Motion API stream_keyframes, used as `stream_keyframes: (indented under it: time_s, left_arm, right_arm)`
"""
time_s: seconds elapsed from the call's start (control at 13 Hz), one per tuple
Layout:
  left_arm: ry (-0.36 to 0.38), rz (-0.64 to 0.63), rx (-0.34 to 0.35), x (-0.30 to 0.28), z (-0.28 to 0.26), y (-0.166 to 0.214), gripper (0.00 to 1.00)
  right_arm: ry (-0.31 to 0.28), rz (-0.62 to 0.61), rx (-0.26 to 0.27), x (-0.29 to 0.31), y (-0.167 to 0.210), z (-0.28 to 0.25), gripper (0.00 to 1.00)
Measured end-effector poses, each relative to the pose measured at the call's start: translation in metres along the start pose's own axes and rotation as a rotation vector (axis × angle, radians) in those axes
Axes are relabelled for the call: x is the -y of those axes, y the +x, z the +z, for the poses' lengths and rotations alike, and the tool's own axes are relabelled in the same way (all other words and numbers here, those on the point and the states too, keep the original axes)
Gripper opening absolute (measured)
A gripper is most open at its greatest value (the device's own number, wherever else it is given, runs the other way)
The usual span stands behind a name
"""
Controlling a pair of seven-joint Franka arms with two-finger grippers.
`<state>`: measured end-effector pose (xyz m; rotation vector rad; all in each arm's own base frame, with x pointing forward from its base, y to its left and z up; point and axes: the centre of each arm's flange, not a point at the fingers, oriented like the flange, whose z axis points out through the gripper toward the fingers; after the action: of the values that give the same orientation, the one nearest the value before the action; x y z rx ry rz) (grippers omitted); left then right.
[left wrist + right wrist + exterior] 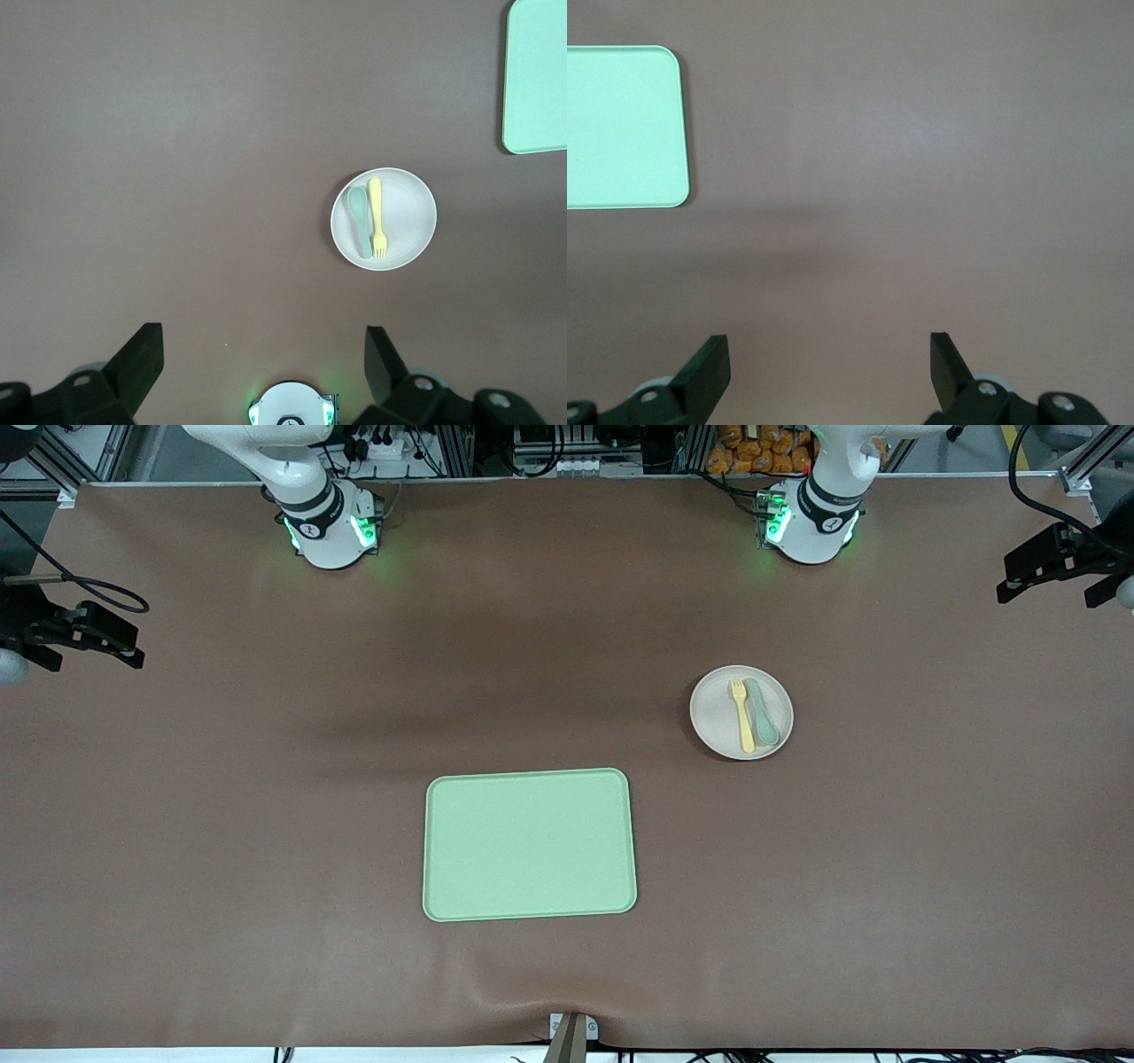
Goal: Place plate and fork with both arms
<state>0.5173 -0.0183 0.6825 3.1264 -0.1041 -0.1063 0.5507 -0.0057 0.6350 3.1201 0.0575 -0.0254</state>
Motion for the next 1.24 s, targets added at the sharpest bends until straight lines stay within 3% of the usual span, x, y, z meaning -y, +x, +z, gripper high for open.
stream_keyframes:
  time_s: [0.62, 1.24]
  left_arm:
    - [0.000, 0.002, 0.019, -0.001, 0.010, 0.005, 1.00]
    - [-0.061, 0.057, 0.273, -0.037, 0.161, 0.077, 1.00]
  right_arm:
    - [0.000, 0.000, 0.000, 0.000, 0.001, 0.001, 1.00]
    - [0.000, 0.000, 0.001, 0.000, 0.001, 0.002, 1.00]
